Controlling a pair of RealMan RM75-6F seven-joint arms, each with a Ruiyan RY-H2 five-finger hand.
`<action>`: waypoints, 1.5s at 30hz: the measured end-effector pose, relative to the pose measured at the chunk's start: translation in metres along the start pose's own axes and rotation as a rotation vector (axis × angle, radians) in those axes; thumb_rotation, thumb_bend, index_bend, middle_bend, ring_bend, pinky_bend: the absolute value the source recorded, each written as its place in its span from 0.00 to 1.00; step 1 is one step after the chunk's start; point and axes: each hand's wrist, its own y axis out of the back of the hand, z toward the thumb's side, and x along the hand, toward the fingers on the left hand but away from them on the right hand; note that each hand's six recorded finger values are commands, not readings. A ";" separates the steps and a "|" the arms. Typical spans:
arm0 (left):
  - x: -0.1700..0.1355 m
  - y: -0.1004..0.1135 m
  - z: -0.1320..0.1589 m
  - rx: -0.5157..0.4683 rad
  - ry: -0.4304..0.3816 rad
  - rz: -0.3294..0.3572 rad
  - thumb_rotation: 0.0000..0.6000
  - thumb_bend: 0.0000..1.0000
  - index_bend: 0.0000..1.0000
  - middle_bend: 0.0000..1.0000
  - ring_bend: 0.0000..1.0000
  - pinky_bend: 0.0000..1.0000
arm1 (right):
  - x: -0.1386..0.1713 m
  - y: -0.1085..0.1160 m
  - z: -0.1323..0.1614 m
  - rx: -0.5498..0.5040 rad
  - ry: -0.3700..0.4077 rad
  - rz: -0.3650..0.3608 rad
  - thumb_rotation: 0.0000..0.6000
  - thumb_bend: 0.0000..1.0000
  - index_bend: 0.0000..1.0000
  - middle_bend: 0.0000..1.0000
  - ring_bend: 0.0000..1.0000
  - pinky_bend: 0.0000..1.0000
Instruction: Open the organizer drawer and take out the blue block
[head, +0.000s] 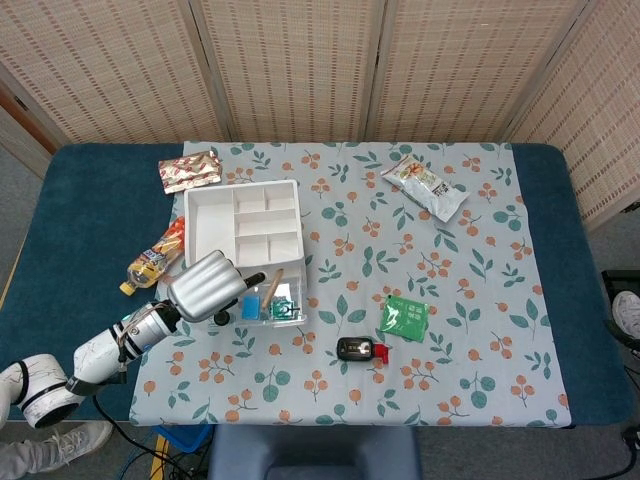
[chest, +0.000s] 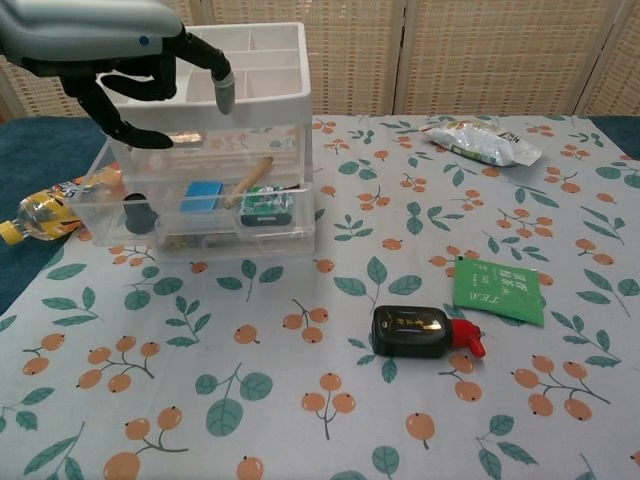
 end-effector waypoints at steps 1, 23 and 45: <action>0.001 0.000 0.002 0.015 -0.015 0.000 1.00 0.27 0.35 0.95 0.99 1.00 | 0.000 -0.001 0.000 -0.001 -0.001 0.002 1.00 0.13 0.00 0.13 0.00 0.06; 0.008 -0.021 0.010 0.218 -0.172 -0.029 1.00 0.25 0.37 0.95 0.99 1.00 | -0.003 -0.002 0.007 -0.052 -0.011 -0.004 1.00 0.13 0.00 0.13 0.00 0.06; 0.013 -0.037 0.018 0.263 -0.201 -0.073 1.00 0.20 0.30 0.95 0.98 1.00 | 0.001 -0.006 -0.003 -0.007 -0.016 0.015 1.00 0.13 0.00 0.13 0.00 0.06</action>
